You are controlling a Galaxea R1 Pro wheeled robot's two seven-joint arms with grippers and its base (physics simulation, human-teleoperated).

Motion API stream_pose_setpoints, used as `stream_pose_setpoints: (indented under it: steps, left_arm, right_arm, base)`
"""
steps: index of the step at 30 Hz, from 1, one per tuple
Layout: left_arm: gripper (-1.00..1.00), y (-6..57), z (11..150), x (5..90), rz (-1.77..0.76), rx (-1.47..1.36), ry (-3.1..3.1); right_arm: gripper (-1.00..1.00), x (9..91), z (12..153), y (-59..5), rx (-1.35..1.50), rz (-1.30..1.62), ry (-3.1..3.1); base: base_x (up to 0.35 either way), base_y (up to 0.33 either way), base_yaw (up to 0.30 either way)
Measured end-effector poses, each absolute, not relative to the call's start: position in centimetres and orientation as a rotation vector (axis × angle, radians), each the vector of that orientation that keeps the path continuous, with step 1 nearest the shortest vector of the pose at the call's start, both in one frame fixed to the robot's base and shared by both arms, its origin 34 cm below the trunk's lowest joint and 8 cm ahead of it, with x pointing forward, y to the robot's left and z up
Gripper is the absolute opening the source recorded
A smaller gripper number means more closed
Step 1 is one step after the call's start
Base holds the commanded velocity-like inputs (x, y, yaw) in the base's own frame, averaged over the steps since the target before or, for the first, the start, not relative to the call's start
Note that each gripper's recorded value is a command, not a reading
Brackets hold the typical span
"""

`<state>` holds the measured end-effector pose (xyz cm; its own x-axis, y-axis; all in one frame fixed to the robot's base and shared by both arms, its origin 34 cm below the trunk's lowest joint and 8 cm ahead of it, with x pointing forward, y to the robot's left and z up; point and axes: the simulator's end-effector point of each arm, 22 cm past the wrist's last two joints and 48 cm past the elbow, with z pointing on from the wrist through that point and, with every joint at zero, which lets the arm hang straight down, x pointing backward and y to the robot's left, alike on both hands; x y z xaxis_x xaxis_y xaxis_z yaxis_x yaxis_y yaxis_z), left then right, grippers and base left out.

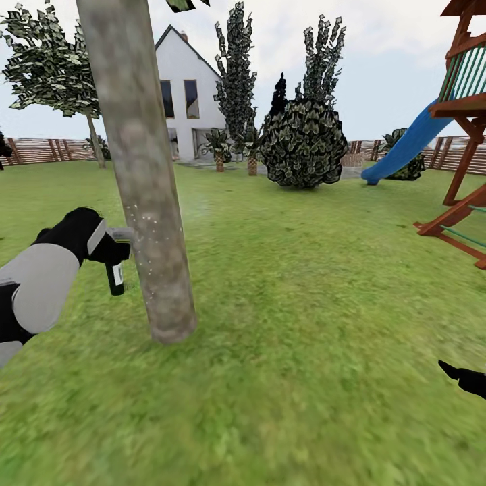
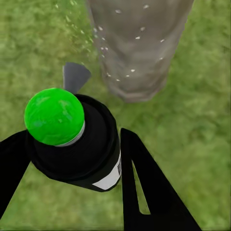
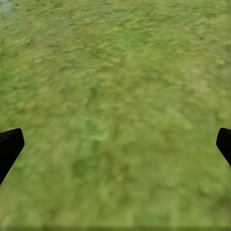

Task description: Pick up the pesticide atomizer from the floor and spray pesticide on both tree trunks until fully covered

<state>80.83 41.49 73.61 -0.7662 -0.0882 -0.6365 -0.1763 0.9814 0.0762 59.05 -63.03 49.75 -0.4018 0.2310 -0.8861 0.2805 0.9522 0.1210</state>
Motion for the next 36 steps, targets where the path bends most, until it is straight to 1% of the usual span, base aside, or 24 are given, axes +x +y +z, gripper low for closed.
stream_pose_setpoints:
  steps: [6, 12, 16, 22, 25, 34, 36]
  left_arm:
    - [-1.0, 40.9, 67.4, 78.8, 0.15, -0.172, 2.568]
    - [-1.0, 40.6, 56.4, 75.5, 0.176, -0.118, 2.646]
    - [-1.0, 38.5, 51.6, 74.4, 0.16, -0.056, 2.637]
    - [-1.0, 38.1, 47.3, 73.2, 0.122, -0.045, 2.587]
    - [-1.0, 37.0, 46.1, 73.2, 0.038, -0.105, 2.544]
    - [-1.0, 35.7, 45.4, 73.0, 0.009, -0.105, 2.544]
    - [-1.0, 35.5, 45.3, 72.9, 0.007, -0.104, 2.546]
  right_arm:
    - [1.0, 59.0, 49.7, -63.0, 0.365, -0.057, 2.002]
    - [1.0, 59.0, 49.7, -63.0, 0.366, -0.056, 2.002]
    - [1.0, 59.2, 49.5, -62.6, 0.362, -0.05, 2.005]
    - [1.0, 59.2, 49.6, -62.5, 0.359, -0.048, 2.004]
    - [1.0, 59.2, 49.6, -62.6, 0.36, -0.048, 2.002]
    - [1.0, 59.3, 49.5, -62.4, 0.357, -0.048, 2.007]
    - [1.0, 59.3, 49.5, -62.4, 0.358, -0.048, 2.007]
  base:
    - [0.0, 0.0, 0.0]
    - [0.0, 0.0, 0.0]
    - [0.0, 0.0, 0.0]
    - [0.0, 0.0, 0.001]
    - [0.058, -0.056, 0.155]
    - [0.194, -0.23, 0.249]
    - [0.091, -0.283, 0.078]
